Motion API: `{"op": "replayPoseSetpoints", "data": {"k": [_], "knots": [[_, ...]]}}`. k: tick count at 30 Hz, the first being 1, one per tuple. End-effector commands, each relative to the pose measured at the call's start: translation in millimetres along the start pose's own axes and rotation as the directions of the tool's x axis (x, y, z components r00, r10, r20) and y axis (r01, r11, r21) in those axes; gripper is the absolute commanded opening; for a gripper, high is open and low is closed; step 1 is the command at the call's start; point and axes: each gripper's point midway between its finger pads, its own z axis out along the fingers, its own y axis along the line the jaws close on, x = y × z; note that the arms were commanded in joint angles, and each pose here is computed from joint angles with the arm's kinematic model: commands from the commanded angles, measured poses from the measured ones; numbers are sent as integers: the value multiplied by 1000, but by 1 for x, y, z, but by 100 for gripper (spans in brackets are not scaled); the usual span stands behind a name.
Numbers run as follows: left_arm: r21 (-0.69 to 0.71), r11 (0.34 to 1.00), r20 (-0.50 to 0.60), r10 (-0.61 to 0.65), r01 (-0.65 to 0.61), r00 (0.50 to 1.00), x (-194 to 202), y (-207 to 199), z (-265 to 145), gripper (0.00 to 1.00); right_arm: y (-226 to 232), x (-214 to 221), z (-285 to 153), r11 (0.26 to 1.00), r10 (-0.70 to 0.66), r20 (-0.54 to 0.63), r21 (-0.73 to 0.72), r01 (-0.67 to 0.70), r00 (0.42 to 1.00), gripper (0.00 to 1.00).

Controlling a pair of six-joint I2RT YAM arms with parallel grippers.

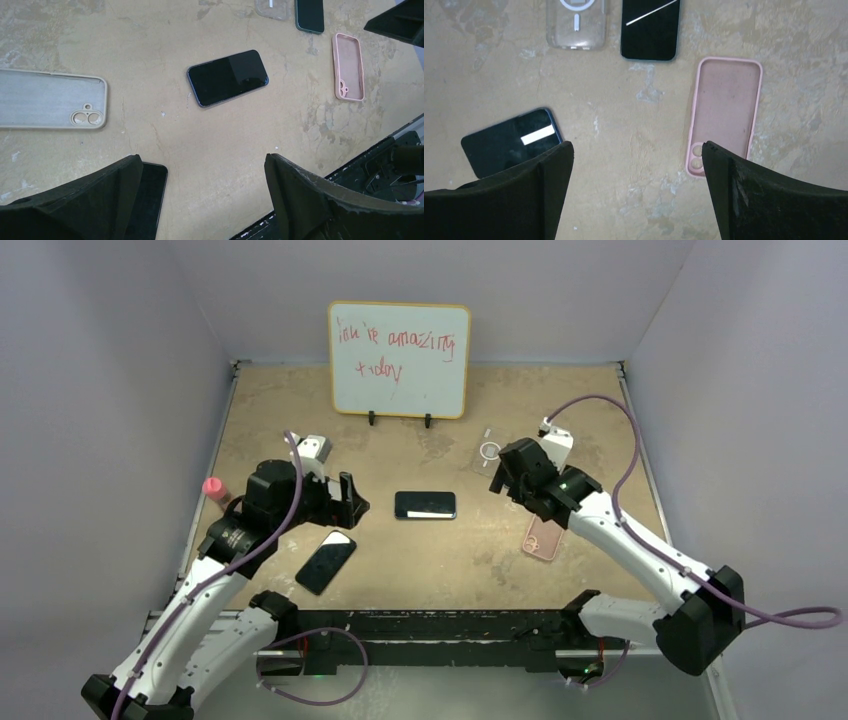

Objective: Put the phone into the phone case

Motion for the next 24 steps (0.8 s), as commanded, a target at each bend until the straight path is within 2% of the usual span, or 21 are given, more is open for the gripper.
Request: {"op": "replayPoseSetpoints", "data": {"k": [1,10,15,24], "knots": [[9,1000,46,9,-10,999,-8,-1,0,97,8,-41,16,998,-53,130,25,50,990,99],[17,1000,56,8,-9,998,-9,-3,-3,97,0,-49,89,999,-28,14,18,28,1000,99],[16,1000,53,6,-7,999,-9,-2,-2,97,-1,-48,122,996,-38,-31,86,40,999,96],[9,1000,50,5,-6,999,-8,-1,-1,96,-5,-43,159,991,-36,-82,126,46,996,93]]}}
